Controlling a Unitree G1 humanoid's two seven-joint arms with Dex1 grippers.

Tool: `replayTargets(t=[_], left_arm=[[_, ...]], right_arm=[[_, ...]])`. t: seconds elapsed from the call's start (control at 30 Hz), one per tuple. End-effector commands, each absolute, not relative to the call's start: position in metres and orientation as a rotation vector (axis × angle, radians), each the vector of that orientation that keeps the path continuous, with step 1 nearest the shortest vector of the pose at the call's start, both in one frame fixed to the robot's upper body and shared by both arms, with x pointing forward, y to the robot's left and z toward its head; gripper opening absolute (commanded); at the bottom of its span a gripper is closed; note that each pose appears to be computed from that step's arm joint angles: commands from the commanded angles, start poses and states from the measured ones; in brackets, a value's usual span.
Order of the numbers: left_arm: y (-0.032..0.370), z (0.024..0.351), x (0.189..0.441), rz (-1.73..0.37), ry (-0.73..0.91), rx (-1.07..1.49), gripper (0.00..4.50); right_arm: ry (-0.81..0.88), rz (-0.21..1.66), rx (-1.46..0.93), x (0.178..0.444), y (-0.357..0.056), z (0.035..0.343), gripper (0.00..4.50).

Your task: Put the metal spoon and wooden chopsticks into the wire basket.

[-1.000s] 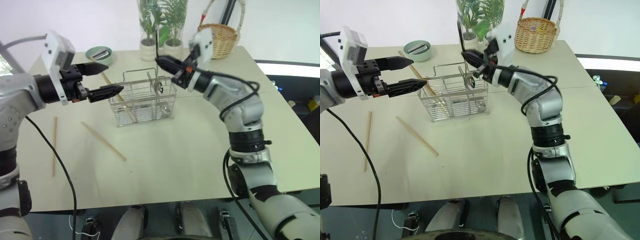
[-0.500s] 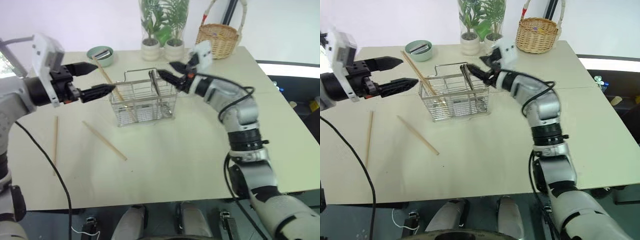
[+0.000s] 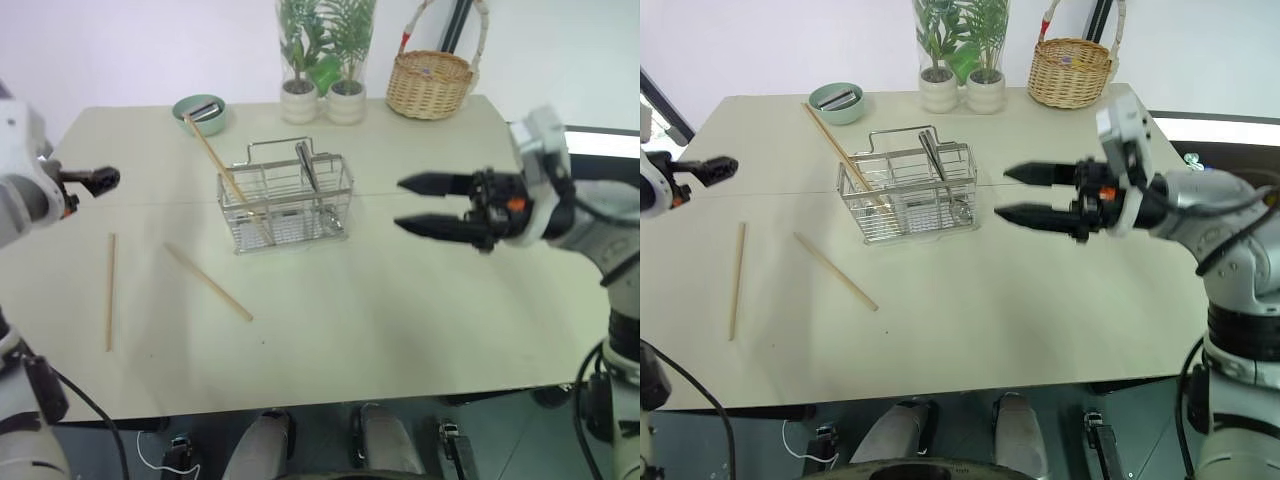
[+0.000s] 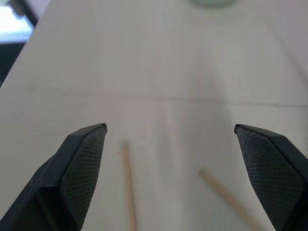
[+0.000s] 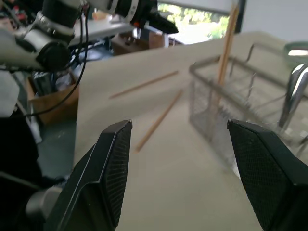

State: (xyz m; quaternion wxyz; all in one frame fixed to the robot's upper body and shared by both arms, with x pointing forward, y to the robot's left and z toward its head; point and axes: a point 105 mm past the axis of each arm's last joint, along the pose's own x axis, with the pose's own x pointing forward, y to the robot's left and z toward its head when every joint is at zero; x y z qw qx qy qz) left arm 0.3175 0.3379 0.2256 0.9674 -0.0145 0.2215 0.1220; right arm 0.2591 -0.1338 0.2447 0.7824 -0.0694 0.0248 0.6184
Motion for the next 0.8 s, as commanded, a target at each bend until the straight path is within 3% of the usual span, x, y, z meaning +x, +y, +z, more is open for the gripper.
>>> replayTargets(t=[0.03, 0.2, 0.57, 0.8], left_arm=[[0.356, 0.210, 0.311, 0.314, 0.503, -0.083, 4.50], [0.373, 0.171, 0.310, 0.352, 0.600, -0.166, 4.50], [0.375, 0.135, 0.355, 0.271, 0.687, -0.142, 4.50], [0.377, 0.119, 0.368, 0.252, 0.741, -0.079, 4.50]], right_arm=[[0.031, 1.380, -0.183, 0.243, -0.128, 0.247, 3.23], [0.065, 1.376, -0.168, 0.234, -0.126, 0.235, 3.23], [0.052, 1.344, -0.096, 0.229, -0.123, 0.235, 3.23], [0.050, 1.314, -0.090, 0.228, -0.124, 0.235, 3.23]])
